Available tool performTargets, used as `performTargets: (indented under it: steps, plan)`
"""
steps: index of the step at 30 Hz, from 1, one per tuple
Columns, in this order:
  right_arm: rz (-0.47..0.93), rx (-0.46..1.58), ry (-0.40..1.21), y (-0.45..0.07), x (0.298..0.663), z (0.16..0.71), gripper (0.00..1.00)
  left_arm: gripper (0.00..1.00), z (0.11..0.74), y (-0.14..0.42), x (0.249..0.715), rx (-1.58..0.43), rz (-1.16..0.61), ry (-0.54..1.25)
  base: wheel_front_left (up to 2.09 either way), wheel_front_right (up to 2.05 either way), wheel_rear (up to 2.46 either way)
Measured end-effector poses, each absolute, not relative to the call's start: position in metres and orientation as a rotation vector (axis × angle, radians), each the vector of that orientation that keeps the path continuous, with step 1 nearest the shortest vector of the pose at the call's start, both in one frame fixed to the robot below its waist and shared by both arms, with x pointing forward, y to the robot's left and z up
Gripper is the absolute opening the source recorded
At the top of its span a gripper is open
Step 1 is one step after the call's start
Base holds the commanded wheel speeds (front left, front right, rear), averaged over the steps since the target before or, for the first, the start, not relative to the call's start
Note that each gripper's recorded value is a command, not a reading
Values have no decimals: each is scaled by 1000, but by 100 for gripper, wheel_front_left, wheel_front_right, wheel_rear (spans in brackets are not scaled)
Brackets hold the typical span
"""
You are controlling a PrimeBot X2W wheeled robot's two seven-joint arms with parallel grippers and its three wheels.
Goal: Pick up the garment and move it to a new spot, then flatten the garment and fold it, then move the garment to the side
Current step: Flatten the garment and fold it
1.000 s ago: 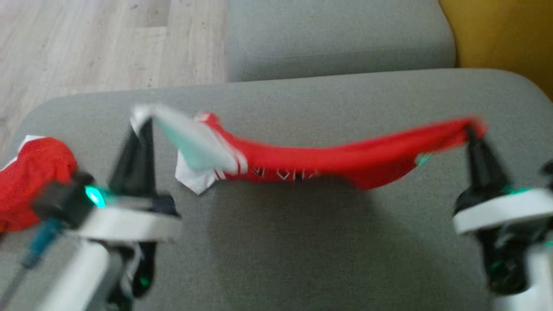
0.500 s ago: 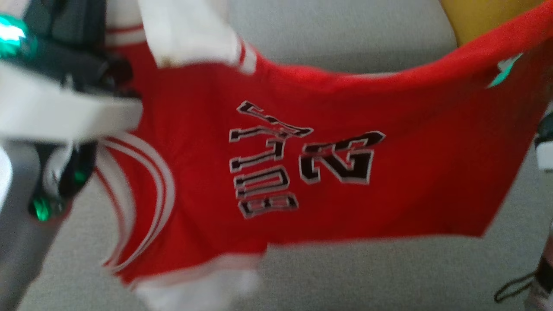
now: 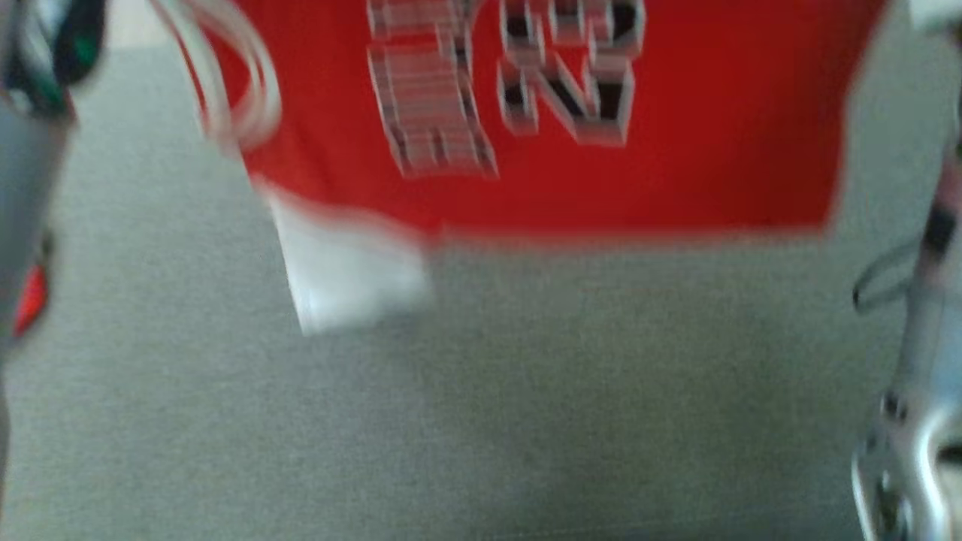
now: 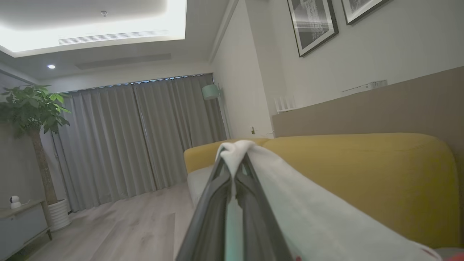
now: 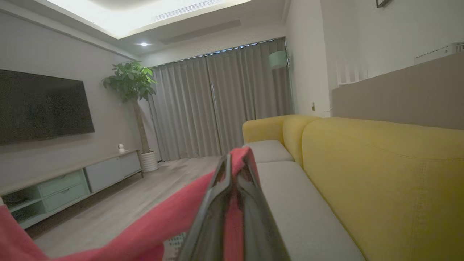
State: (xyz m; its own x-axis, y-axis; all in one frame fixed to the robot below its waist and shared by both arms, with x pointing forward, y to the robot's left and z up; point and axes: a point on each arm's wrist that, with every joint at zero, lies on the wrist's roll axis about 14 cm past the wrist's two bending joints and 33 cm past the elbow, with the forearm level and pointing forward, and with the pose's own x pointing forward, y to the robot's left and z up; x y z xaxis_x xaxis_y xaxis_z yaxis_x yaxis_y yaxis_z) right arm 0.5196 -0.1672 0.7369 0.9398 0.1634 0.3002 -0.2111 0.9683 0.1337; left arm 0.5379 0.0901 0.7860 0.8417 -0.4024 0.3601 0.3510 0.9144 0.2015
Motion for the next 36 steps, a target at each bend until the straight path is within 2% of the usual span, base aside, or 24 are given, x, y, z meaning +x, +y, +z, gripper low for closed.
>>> performTargets:
  steps: [6,11,14,17,20,26,30,36]
  plan:
    - [132,32,-285,-168,583,727,0,0,772,97,602,130,-348,-405,0,0,0]
    - [63,-16,-288,-185,617,716,0,0,759,113,636,160,-277,-424,0,0,0]
    - [68,-9,-285,-182,631,705,0,0,755,113,646,143,-275,-440,0,0,0]
    - [99,12,-220,-170,651,661,0,0,723,100,661,105,-323,-405,0,0,0]
    - [116,34,-125,-160,664,601,0,0,665,90,669,88,-374,-313,0,0,0]
    - [162,98,47,-136,659,494,0,0,548,92,657,39,-415,-103,0,0,0]
    - [191,128,80,-123,647,469,0,0,515,97,641,0,-412,-45,0,0,0]
    - [173,170,113,-128,613,453,0,0,502,105,601,-5,-438,-34,0,0,0]
